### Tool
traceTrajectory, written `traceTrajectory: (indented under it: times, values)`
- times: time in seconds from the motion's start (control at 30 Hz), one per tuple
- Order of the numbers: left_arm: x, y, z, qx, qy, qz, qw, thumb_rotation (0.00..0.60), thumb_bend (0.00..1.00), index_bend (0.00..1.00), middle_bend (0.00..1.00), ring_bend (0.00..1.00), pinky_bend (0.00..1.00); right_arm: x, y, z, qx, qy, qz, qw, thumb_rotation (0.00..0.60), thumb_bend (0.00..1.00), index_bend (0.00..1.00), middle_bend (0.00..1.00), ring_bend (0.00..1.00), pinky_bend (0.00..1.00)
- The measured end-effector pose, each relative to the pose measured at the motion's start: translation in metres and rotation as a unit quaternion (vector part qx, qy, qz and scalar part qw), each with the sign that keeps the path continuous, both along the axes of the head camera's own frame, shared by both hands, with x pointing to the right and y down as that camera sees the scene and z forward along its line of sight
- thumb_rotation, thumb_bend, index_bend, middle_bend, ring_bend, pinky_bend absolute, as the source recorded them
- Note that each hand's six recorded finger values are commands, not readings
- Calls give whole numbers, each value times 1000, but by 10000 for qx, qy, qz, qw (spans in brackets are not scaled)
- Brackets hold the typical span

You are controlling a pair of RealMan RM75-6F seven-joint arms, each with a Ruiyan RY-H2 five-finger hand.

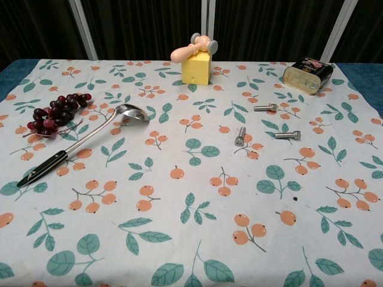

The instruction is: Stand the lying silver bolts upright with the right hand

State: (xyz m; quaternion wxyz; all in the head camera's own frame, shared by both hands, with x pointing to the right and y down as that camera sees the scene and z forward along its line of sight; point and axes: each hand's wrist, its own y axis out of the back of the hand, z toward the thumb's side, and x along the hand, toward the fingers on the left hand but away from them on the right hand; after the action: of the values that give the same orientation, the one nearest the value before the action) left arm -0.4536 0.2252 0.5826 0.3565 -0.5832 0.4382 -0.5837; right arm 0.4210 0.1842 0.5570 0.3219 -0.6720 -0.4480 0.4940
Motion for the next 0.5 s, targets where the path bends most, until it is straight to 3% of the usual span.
traceTrajectory:
  times: [0.5]
  values:
    - [4,-4,-3,15,-29,70,10000,600,0,155,67,0,0,-13,-11,14,-178,39,-252,9995,600,211,211,183,0,0]
